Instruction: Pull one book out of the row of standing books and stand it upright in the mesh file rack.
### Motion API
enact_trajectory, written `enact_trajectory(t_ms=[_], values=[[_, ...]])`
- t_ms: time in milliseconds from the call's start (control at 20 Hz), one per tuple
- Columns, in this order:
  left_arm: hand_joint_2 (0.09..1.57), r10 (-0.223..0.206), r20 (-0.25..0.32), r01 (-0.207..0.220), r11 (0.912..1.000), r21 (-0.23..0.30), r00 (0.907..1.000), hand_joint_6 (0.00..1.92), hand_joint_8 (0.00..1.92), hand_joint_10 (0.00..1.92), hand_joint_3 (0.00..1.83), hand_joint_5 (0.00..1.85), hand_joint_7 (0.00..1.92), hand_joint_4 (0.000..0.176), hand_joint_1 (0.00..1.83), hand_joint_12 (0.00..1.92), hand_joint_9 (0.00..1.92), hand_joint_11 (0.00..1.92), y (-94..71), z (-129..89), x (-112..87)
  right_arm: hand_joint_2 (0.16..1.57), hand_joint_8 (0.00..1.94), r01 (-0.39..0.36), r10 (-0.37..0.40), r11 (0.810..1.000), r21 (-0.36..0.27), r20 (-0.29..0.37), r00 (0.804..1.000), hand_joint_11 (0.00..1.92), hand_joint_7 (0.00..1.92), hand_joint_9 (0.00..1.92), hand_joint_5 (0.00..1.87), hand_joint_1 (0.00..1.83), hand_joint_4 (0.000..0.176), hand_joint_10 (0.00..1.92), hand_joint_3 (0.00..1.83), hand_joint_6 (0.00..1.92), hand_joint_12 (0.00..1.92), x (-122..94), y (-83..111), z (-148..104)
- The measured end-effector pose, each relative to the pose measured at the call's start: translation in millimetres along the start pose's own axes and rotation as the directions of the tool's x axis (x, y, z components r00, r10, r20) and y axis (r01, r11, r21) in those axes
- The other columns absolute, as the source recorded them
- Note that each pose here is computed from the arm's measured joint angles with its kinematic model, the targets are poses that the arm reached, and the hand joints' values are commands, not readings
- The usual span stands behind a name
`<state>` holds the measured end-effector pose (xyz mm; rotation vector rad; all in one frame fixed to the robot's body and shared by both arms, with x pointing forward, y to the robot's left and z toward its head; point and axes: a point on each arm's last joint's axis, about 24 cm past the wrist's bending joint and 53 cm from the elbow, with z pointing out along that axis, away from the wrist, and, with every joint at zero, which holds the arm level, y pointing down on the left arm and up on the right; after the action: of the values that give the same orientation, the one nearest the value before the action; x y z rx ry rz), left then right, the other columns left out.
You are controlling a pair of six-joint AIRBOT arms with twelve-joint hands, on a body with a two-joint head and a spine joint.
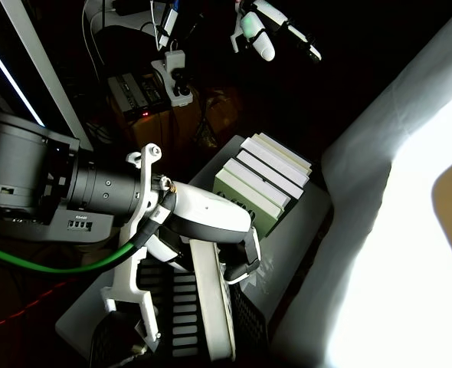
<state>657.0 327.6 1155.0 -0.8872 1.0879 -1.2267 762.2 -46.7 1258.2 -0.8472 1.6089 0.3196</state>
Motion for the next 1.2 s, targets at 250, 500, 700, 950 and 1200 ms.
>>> enact_trajectory(t_ms=[250,500,700,950,1200], values=[[1.43,0.001,0.001,-0.001,1.0,0.0,1.0,0.0,0.0,0.0,0.0,0.0,0.0,0.027,0.33,0.0,0.0,0.0,0.1,0,-0.4,1.49,1.83,0.014,-0.014,1.0,-0.001,-0.044,0.999,0.83,0.53,0.51,0.23,0.99,0.0,1.92,0.0,1.92,1.92,14,-0.7,1],[1.43,-0.001,0.006,0.001,1.0,-0.002,1.0,0.0,0.0,0.0,0.0,0.0,0.0,0.035,0.27,0.0,0.0,0.0,0.8,0,-1.1,1.49,1.83,0.014,-0.013,1.0,0.007,-0.059,0.998,0.83,0.53,0.51,0.23,0.99,0.0,1.92,0.0,1.92,1.92,19,-5.6,0],[1.43,-0.001,0.006,0.001,1.0,-0.002,1.0,0.0,0.0,0.0,0.0,0.0,0.0,0.029,0.28,0.0,0.0,0.0,0.7,0,-1.2,1.49,1.83,0.008,-0.007,1.0,0.014,-0.068,0.998,0.83,0.53,0.51,0.23,0.99,0.0,1.92,0.0,1.92,1.92,23,-9.2,0],[1.45,0.002,0.002,-0.002,1.0,-0.001,1.0,0.0,0.0,0.0,0.0,0.0,0.0,0.018,0.34,0.0,0.0,0.0,0.8,-1,-0.8,1.5,1.83,0.012,-0.01,1.0,0.027,-0.087,0.996,0.83,0.53,0.51,0.23,0.99,0.0,1.92,0.0,1.92,1.92,31,-16.3,0],[1.46,0.006,-0.022,-0.006,0.9999,0.01,0.9997,0.0,0.0,0.0,0.0,0.0,0.0,0.029,0.29,0.0,0.0,0.0,-1.8,0,4.6,1.5,1.83,0.013,-0.011,1.0,0.025,-0.101,0.995,0.83,0.53,0.51,0.23,0.99,0.0,1.92,0.0,1.92,1.92,38,-15.9,1]])
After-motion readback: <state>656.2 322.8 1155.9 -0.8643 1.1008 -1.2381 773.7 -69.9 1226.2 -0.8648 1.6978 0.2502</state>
